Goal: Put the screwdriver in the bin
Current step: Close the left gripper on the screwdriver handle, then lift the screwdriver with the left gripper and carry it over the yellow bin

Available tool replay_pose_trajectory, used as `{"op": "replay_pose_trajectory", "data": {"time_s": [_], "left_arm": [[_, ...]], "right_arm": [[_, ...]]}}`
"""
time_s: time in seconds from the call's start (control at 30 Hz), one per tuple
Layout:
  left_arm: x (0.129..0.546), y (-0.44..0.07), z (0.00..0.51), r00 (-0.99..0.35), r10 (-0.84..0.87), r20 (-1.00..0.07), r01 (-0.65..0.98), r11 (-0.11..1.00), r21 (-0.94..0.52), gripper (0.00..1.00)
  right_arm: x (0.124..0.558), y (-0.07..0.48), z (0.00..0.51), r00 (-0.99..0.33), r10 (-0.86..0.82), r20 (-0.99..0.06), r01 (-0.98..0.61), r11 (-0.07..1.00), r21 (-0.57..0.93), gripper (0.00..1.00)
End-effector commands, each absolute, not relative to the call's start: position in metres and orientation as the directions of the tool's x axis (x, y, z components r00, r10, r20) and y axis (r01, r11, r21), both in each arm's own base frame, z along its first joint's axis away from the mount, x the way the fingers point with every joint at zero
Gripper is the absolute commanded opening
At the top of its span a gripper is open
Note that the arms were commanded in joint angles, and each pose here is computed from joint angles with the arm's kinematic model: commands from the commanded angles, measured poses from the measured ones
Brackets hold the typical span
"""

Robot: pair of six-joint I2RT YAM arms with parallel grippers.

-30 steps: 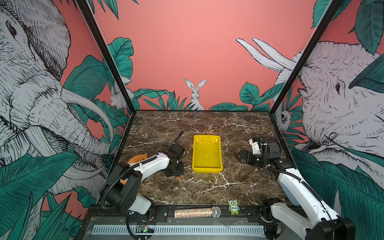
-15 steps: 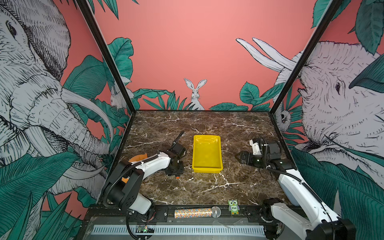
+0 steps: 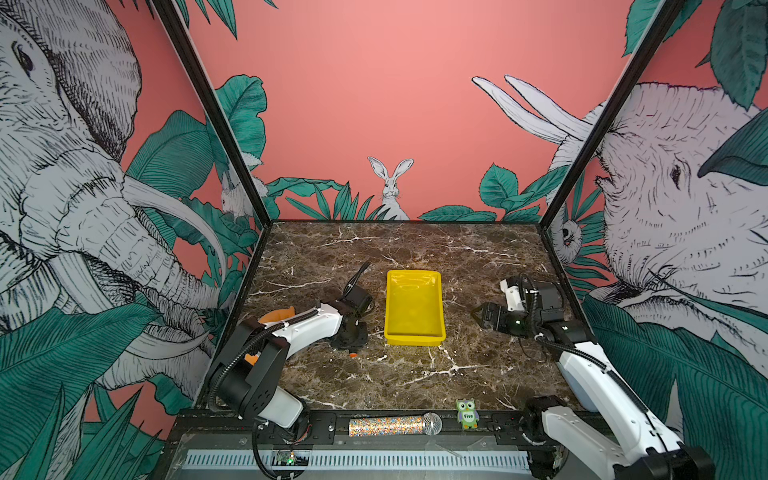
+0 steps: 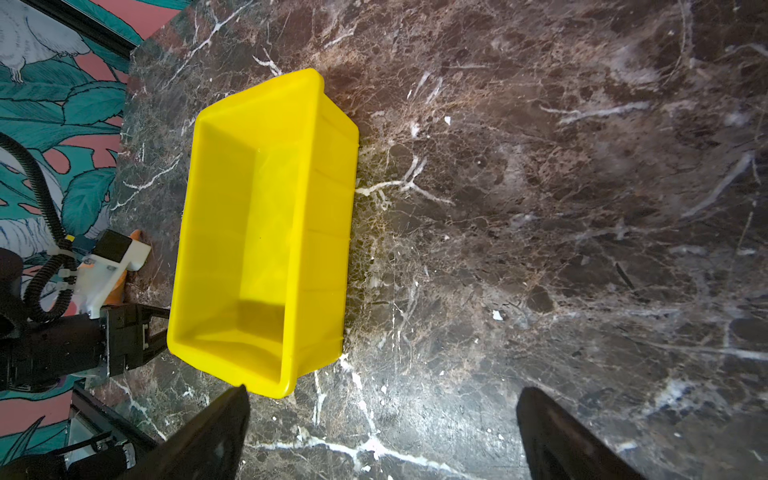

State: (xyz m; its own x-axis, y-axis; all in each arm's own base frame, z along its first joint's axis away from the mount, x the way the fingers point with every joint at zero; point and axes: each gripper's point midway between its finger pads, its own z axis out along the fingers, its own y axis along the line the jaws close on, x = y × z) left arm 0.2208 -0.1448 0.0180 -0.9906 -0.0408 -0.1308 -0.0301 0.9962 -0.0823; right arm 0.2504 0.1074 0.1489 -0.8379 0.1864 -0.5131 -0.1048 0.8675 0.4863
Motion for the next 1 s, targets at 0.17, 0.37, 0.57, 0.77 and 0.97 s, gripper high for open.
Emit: {"op": "replay_pose_trajectory", "data": {"time_s": [0.17, 0.37, 0.57, 0.77, 0.97], "left_arm": [[0.225, -0.139, 0.022, -0.990, -0.010, -0.141, -0.006, 1.000, -0.029, 0.00], [0.233, -0.137, 0.050, -0.981, 0.009, -0.195, 0.014, 1.000, -0.023, 0.00], [0.238, -0.136, 0.076, -0.968, 0.018, -0.251, 0.025, 0.999, -0.027, 0.00], [0.241, -0.139, 0.090, -0.960, 0.012, -0.281, 0.029, 0.998, -0.057, 0.00], [0.246, -0.146, 0.116, -0.945, 0.007, -0.328, 0.040, 0.995, -0.096, 0.00]], "right_arm": [[0.249, 0.111, 0.149, -0.837, 0.178, -0.518, -0.129, 0.855, 0.502, 1.00], [0.251, 0.118, 0.155, -0.833, 0.180, -0.524, -0.154, 0.833, 0.531, 1.00], [0.251, 0.118, 0.154, -0.833, 0.189, -0.519, -0.149, 0.828, 0.540, 1.00], [0.251, 0.118, 0.154, -0.834, 0.186, -0.520, -0.151, 0.829, 0.538, 1.00], [0.250, 0.119, 0.157, -0.832, 0.184, -0.523, -0.155, 0.828, 0.539, 1.00]]}}
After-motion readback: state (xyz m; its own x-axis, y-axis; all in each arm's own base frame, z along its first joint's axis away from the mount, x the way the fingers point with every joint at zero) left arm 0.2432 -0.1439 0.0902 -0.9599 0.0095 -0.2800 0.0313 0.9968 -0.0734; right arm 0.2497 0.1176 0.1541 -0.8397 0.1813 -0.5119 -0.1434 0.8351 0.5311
